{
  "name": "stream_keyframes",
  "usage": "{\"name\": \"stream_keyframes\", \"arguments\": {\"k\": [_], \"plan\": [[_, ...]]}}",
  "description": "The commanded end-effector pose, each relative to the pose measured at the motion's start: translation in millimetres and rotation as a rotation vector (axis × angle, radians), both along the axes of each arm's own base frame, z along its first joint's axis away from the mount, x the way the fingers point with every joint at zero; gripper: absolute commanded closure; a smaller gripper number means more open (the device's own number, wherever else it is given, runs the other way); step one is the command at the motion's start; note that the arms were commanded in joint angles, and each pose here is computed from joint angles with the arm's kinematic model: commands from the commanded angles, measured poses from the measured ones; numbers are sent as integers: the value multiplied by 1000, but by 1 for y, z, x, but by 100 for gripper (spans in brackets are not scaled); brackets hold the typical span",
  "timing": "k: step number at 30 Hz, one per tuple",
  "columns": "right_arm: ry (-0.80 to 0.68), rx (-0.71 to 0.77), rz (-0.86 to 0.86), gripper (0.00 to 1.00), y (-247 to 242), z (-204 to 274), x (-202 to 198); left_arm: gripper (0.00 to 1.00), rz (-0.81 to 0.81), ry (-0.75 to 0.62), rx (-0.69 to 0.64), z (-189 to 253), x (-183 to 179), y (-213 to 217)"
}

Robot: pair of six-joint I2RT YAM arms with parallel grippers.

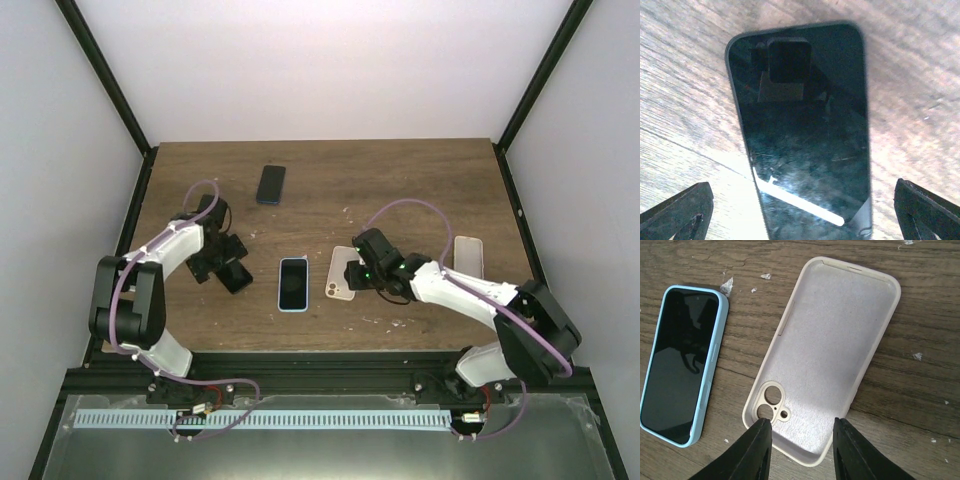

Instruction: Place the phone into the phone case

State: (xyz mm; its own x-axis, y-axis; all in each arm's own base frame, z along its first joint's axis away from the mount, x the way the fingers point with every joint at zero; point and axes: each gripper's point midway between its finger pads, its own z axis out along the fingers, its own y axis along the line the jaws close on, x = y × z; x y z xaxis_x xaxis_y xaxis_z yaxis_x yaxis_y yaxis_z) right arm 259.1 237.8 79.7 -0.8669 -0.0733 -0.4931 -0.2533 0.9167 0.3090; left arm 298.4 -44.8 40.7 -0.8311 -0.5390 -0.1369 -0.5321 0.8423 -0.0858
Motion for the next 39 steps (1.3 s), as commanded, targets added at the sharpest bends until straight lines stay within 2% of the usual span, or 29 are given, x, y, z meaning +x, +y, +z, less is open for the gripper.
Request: {"name": "stream_keyframes", "arguments": {"k": [1, 12, 25, 39], "plan": [[-38, 10, 2, 65, 2, 14, 4, 0, 119, -20, -59, 12, 10, -9], [-61, 11, 11, 65, -1, 16, 2, 10, 187, 4, -36, -2, 21, -13], [-85, 16, 8, 66, -6, 20, -1, 4, 163, 59, -36, -27, 9, -14], [-89, 23, 0, 66, -9, 22, -3, 9, 156, 65, -30, -39, 8, -14]]}}
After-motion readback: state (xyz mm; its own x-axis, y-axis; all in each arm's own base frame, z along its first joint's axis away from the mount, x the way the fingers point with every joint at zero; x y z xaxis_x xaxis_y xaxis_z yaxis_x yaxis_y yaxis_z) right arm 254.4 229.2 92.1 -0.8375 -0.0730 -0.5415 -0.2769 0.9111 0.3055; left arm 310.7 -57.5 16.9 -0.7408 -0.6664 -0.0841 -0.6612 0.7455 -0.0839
